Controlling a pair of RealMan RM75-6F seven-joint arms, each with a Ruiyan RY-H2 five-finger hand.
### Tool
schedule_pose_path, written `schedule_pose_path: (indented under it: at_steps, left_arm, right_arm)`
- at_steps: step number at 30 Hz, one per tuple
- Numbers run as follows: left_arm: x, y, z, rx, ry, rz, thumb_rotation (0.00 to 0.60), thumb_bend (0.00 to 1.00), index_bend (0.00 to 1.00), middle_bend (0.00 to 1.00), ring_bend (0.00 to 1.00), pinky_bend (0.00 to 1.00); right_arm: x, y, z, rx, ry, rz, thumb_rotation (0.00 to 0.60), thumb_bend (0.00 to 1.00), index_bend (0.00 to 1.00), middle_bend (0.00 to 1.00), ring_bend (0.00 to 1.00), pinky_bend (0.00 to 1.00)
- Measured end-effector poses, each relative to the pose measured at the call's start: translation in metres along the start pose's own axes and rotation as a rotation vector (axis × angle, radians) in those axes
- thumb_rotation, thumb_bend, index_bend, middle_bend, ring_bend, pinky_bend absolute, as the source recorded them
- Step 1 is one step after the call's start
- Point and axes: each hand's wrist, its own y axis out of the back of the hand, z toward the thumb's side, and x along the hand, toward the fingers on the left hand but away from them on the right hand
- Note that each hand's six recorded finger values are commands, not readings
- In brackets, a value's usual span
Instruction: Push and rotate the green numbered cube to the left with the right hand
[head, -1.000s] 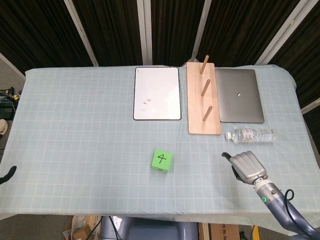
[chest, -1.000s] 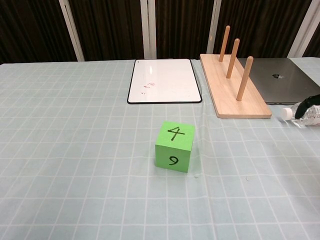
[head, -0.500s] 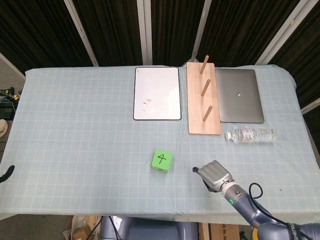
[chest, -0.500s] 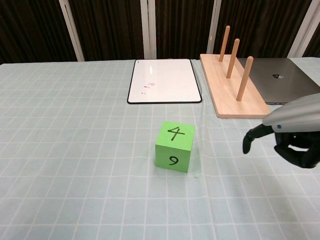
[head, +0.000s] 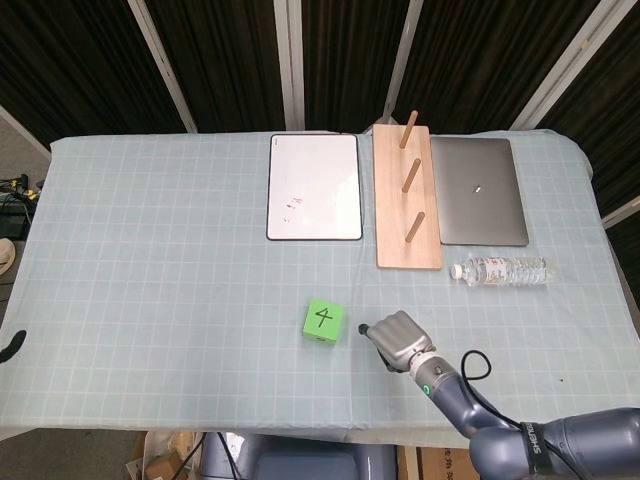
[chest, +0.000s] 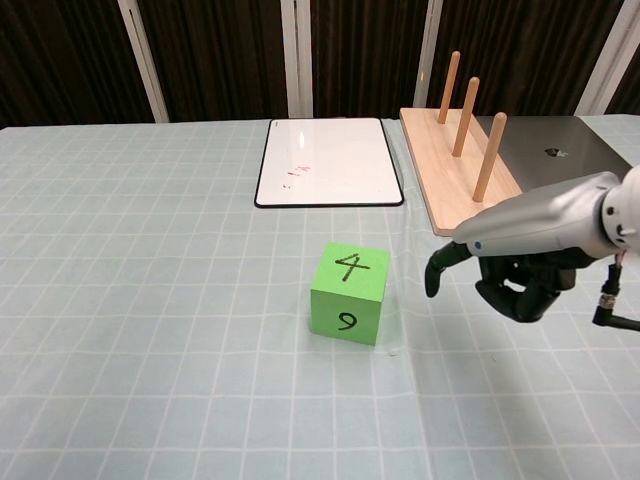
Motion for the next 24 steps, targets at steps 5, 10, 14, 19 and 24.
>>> schedule_pose_path:
  at_steps: [5,10,14,19,24]
  left_arm:
    - [0.001,-0.001,0.0,0.006,0.005,-0.005,0.6,0.31,0.11,0.02,0.0,0.0]
    - [0.0,-0.001,0.0,0.006,0.01,-0.005,0.6,0.31,0.11,0.02,0.0,0.0]
    - [0.001,-0.002,0.0,0.005,0.014,-0.008,0.6,0.31,0.11,0.02,0.0,0.0]
    - [0.001,-0.002,-0.001,0.004,0.016,-0.009,0.6,0.31,0.11,0.02,0.0,0.0]
    - [0.002,-0.001,-0.001,0.002,0.02,-0.008,0.6,0.31,0.11,0.02,0.0,0.0]
  right_arm:
    - [-0.005,0.004,0.004,-0.028,0.007,-0.002,0.6,0.82,0.22,0.83,0.85,0.69]
    - [-0.011,0.01,0.009,-0.063,0.023,0.0,0.6,0.82,0.22,0.83,0.85,0.69]
    - [-0.016,0.015,0.011,-0.078,0.026,-0.011,0.6,0.82,0.22,0.83,0.85,0.69]
    - [-0.023,0.02,0.01,-0.085,0.013,-0.027,0.6,0.82,0.22,0.83,0.85,0.69]
    - [-0.027,0.022,0.01,-0.111,0.002,-0.023,0.6,0.82,0.22,0.83,0.85,0.69]
